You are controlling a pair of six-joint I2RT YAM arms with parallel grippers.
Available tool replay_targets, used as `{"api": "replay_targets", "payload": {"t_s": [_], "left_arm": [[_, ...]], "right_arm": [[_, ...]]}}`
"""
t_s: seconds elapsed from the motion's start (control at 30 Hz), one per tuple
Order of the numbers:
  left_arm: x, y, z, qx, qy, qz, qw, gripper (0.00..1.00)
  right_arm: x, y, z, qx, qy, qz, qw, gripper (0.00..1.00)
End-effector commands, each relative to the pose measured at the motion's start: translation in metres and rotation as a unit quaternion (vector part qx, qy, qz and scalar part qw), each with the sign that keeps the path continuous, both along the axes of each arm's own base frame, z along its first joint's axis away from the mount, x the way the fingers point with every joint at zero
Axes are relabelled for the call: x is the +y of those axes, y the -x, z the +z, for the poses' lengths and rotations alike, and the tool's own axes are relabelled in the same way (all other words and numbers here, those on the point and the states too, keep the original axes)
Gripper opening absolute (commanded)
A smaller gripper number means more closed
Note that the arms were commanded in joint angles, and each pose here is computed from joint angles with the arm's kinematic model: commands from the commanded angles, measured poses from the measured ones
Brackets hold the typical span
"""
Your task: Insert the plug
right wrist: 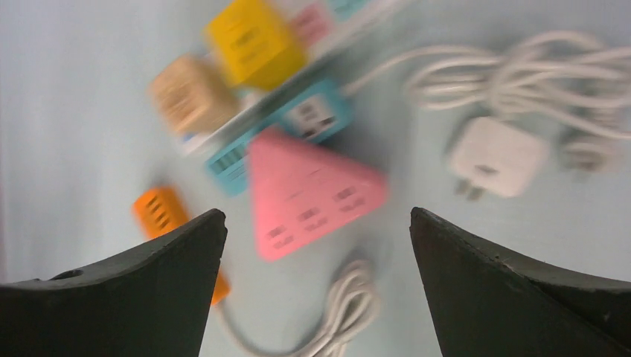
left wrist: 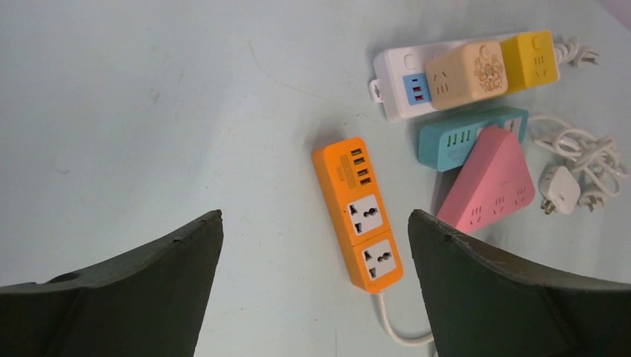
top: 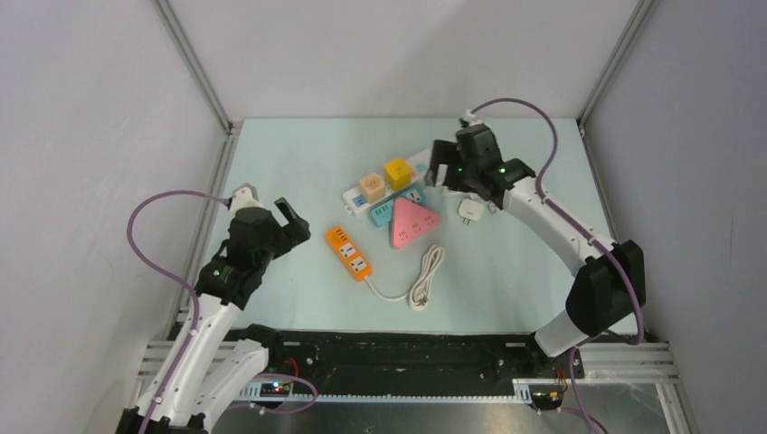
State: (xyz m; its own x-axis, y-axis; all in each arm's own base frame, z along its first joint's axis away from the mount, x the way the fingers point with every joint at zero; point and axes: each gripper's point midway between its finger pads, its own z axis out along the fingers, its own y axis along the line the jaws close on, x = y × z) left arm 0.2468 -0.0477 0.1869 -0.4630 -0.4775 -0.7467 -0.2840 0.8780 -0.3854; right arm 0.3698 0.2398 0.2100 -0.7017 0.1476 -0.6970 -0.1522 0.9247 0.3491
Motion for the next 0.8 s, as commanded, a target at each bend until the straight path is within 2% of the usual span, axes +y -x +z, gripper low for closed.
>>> {"api": "replay_targets", "payload": {"t_s": [0.0,0.3,0.4,0.6,0.77], "left_arm": [[-0.013,-0.007,0.007,-0.02,0.018,-0.033,0.999,0.98],[-0.015,-0.007,0.003,-0.021,0.023,-0.037,0.999,0.98],[-0.016,-0.007,0.001,-0.018,0.024,-0.039,0.999,0.98],[-0.013,-0.008,0.013,-0.04,0.028,-0.029,0.998,0.98],[-0.01,-0.008,0.026,-0.062,0.025,-0.024,0.997,0.98]], "right_arm": [[-0.064,-0.026,-0.034,0.025,0.047,-0.125,0.991,0.97],[-0.119,-0.068,-0.108,0.086,0.112,-0.267,0.953,0.92],[-0.127,-0.073,-0.133,0.118,0.139,-0.282,0.942,0.92],[-0.138,-0.078,-0.151,0.128,0.162,-0.316,0.926,0.93],[-0.143,-0.075,-0.172,0.158,0.148,-0.327,0.92,0.93]]}}
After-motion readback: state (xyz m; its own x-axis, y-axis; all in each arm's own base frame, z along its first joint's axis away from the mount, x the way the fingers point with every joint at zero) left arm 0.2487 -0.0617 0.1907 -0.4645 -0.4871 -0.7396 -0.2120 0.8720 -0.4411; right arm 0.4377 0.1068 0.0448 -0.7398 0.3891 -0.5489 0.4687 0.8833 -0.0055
